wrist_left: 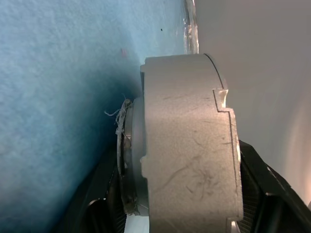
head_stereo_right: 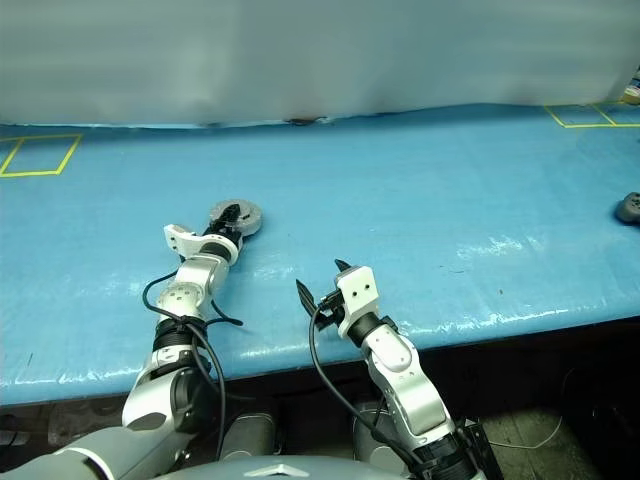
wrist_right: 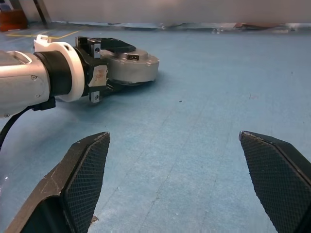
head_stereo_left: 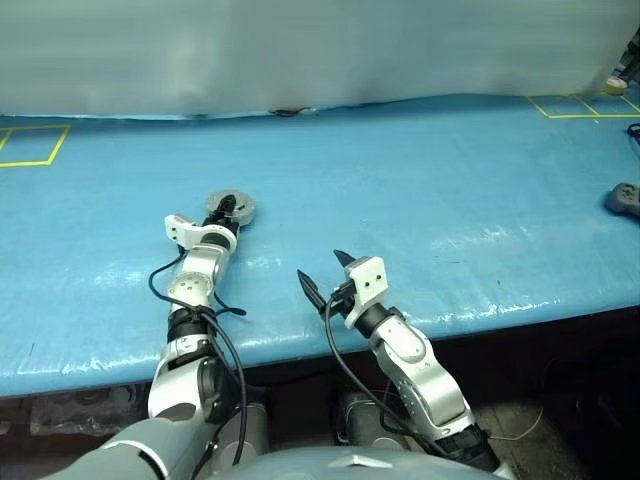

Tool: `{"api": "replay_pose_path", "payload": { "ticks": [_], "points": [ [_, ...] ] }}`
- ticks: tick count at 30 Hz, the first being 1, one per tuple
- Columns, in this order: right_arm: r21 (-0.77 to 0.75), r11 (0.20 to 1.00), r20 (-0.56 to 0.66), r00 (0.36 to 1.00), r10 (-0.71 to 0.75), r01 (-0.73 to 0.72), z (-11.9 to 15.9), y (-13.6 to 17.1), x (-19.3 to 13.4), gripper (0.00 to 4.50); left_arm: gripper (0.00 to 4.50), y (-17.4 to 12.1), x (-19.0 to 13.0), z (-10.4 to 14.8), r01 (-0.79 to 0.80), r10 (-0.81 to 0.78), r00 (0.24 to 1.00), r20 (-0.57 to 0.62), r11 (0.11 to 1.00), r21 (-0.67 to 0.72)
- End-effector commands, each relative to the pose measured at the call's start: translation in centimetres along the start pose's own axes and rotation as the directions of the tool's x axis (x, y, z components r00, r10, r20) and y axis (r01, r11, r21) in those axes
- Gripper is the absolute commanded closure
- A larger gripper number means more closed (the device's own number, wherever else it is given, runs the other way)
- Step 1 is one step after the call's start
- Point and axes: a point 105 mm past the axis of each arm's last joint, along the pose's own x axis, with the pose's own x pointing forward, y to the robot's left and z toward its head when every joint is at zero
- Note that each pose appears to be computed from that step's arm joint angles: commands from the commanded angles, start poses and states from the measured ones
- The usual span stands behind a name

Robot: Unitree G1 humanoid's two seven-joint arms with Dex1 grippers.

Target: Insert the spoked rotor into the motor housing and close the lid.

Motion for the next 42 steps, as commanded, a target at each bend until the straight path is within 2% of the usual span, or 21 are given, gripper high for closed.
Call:
{"api": "replay_pose_path", "payload": {
  "ticks": [1,5,6,17,25,29,31,34,37,39,42],
  "points": [
    [-0.011,1.0,0.034,0.999,-0.012,0.012,0.7,-0.1,-0.1,0.0,1.33,-0.1,0.2,0.1,-0.02,0.02,1.0,0.01,1.0,0.01],
    [-0.008,1.0,0.024,1.0,-0.013,0.013,0.5,0.0,-0.1,0.0,0.17,1.1,-0.3,-0.2,-0.065,0.065,0.998,-0.005,0.998,0.024],
    [-0.008,1.0,0.023,1.0,-0.011,0.011,0.5,0.0,-0.1,0.0,0.04,1.3,-0.6,-0.2,-0.074,0.074,0.997,-0.008,0.997,0.027],
    [0.002,1.0,0.006,1.0,-0.004,0.004,0.1,0.1,-0.1,0.0,0.04,5.5,-6.0,-1.0,-0.208,0.216,0.972,-0.097,0.974,0.083],
    [0.005,1.0,-0.003,1.0,0.001,-0.001,0.0,-0.1,-0.1,0.0,0.04,6.8,-10.0,-1.0,-0.238,0.253,0.956,-0.147,0.965,0.113],
    [0.003,1.0,-0.003,1.0,0.006,-0.006,0.0,-0.3,-0.1,0.0,0.04,5.9,-11.3,-1.4,-0.128,0.196,0.96,-0.2,0.942,0.31],
    [0.005,1.0,0.001,1.0,0.003,-0.003,0.1,-0.5,-0.2,0.0,0.04,5.4,-11.7,-1.3,-0.053,0.169,0.964,-0.205,0.878,0.475],
    [-0.001,1.0,0.007,1.0,-0.01,0.01,0.2,-0.9,-0.4,0.0,0.04,4.6,-12.1,-1.5,0.046,0.104,0.971,-0.215,0.804,0.593],
    [-0.003,0.999,0.011,0.999,-0.047,0.047,0.1,-1.6,-0.7,0.0,0.04,3.8,-12.2,-1.2,0.123,0.037,0.983,-0.18,0.595,0.794],
    [0.015,0.997,0.02,0.997,-0.081,0.081,0.1,-2.2,-1.1,0.0,0.04,3.2,-12.3,-1.0,0.142,-0.023,0.989,-0.147,0.46,0.876],
    [0.02,0.995,0.034,0.994,-0.103,0.103,0.2,-2.7,-1.7,0.0,0.04,2.8,-12.4,-1.2,0.157,-0.084,0.987,-0.137,0.306,0.939]
  ]
}}
